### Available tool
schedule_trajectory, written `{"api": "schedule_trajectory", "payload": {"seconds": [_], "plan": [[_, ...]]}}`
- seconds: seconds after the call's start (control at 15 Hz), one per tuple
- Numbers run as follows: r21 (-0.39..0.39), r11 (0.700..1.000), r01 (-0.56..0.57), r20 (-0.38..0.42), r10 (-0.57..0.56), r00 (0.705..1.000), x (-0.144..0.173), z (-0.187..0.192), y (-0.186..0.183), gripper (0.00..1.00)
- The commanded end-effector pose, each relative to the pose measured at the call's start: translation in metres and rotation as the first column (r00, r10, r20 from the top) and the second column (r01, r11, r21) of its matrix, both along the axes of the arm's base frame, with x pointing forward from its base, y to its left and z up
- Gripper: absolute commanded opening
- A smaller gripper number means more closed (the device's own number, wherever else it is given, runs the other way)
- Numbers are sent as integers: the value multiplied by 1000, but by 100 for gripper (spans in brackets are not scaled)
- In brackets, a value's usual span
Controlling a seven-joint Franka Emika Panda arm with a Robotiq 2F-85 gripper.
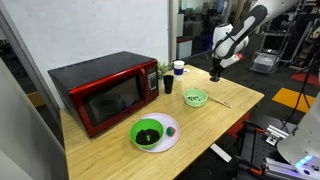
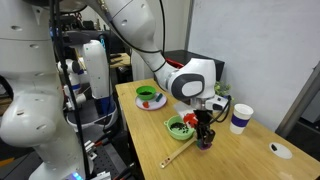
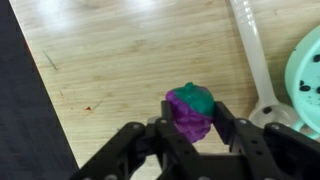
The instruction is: Put the plastic grapes on the table
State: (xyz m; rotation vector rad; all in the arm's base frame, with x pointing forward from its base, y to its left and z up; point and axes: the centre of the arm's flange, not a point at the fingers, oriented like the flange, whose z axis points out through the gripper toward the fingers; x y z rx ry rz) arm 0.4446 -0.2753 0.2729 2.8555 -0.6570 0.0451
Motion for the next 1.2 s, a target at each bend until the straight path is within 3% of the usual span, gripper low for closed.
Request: {"api": "schedule_trajectory", "payload": {"seconds": [0.0, 0.4, 1.13], "plan": [[-22, 997, 79, -47, -80, 996, -11, -9, -31, 20], [-43, 984, 171, -45, -173, 984, -33, -28, -53, 20], [-31, 978, 205, 45, -204, 978, -36, -71, -12, 20]]}}
